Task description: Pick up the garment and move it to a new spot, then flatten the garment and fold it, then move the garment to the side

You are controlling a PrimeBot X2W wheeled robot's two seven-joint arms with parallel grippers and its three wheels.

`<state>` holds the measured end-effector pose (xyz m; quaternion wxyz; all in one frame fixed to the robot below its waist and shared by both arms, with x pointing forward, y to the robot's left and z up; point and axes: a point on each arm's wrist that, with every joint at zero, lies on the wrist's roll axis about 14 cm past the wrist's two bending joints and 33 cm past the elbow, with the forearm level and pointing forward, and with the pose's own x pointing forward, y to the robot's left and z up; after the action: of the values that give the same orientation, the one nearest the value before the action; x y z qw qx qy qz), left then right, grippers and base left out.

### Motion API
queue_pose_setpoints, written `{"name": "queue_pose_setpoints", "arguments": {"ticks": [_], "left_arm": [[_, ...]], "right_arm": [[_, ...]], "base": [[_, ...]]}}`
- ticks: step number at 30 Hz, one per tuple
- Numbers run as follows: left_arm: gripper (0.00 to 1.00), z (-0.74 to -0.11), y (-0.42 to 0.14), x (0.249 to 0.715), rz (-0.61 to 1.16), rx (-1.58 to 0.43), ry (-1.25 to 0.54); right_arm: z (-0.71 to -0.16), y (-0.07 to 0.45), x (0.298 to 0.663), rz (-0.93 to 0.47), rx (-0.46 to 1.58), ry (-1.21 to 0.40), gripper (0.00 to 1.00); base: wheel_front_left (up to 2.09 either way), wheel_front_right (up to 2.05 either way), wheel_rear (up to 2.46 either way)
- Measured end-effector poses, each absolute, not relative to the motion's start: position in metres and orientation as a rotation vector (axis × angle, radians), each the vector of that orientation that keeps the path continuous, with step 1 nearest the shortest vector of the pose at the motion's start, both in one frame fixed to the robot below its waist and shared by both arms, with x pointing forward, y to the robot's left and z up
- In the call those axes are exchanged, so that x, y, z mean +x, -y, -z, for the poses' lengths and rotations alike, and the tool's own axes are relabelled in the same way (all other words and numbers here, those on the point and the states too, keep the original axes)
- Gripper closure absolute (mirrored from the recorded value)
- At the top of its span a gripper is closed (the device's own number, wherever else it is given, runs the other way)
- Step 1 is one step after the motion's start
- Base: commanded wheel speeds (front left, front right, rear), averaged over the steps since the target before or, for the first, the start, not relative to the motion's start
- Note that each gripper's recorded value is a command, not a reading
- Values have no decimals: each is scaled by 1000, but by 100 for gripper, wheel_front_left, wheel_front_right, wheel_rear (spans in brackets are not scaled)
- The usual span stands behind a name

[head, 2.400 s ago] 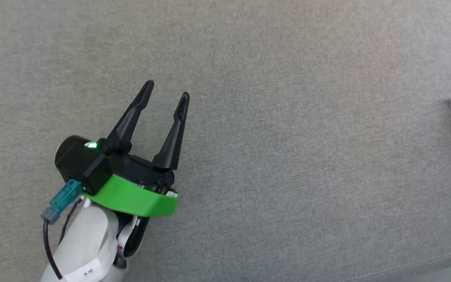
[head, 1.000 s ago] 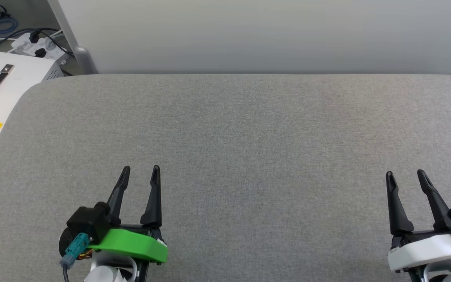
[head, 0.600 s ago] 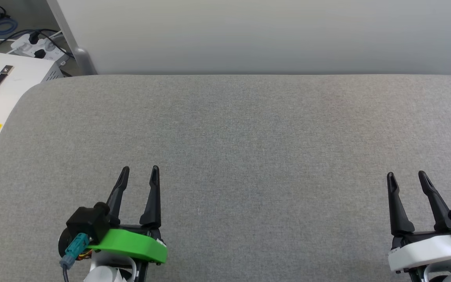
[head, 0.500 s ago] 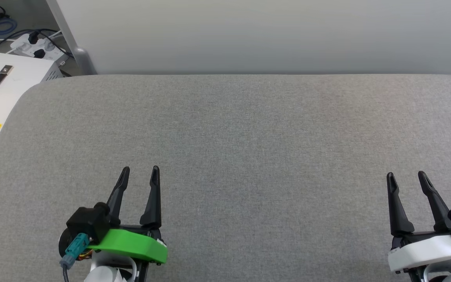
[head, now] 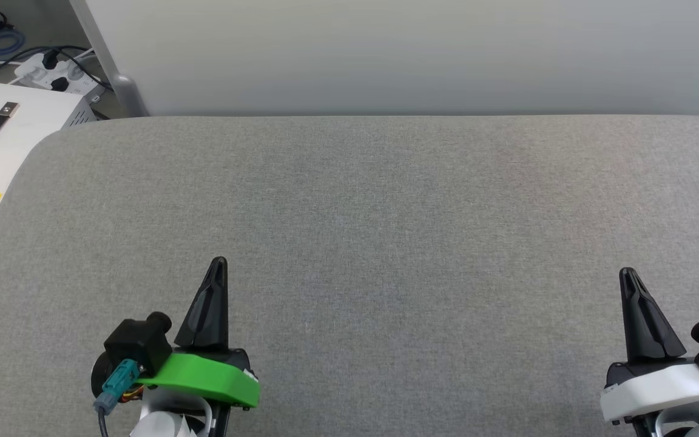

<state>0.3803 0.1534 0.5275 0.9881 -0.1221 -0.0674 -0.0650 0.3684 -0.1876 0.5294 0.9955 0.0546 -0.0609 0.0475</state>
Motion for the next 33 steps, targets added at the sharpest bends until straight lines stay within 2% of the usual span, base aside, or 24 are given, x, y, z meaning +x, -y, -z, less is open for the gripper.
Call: {"name": "queue_pose_setpoints", "arguments": {"ticks": [33], "left_arm": [[100,-530,-156,381,115,-163,105]], "right_arm": [[-525,180,367,-105,70,79,100]], "base": [[0,0,0]]}}
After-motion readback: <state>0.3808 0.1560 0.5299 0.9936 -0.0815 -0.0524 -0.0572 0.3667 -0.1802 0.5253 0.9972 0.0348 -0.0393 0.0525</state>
